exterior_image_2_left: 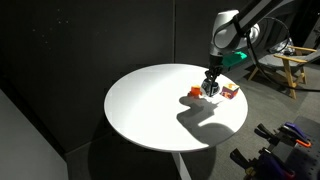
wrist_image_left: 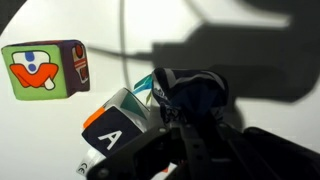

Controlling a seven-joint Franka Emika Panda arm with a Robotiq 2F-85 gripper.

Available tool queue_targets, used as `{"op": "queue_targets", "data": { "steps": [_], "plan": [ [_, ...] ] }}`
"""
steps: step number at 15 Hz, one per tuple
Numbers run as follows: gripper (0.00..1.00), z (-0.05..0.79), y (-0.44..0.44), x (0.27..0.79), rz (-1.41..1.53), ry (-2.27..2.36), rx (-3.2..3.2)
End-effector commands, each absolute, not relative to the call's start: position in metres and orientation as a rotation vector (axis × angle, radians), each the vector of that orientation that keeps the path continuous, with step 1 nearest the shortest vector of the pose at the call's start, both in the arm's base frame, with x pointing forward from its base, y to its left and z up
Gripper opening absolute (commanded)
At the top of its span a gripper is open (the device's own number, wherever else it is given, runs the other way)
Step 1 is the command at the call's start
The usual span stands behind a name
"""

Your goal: Move the white and blue block to the left

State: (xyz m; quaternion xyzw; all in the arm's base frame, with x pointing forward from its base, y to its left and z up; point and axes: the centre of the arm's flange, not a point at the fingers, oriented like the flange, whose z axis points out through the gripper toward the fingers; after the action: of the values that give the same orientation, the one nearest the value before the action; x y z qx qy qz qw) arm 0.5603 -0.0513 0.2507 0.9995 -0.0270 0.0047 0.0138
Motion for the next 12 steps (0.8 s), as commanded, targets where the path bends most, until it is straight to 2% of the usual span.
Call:
{"op": "queue_targets", "data": {
  "steps": [1,8,12],
  "plan": [
    [0.04,0.256,-0.037,0.558,0.015,-0.084,3.099],
    [0.04,0.246,-0.020,0.561,0.060,-0.014,3.104],
    [0.04,0.245,-0.007,0.557,0.055,0.270,3.079]
  ]
}}
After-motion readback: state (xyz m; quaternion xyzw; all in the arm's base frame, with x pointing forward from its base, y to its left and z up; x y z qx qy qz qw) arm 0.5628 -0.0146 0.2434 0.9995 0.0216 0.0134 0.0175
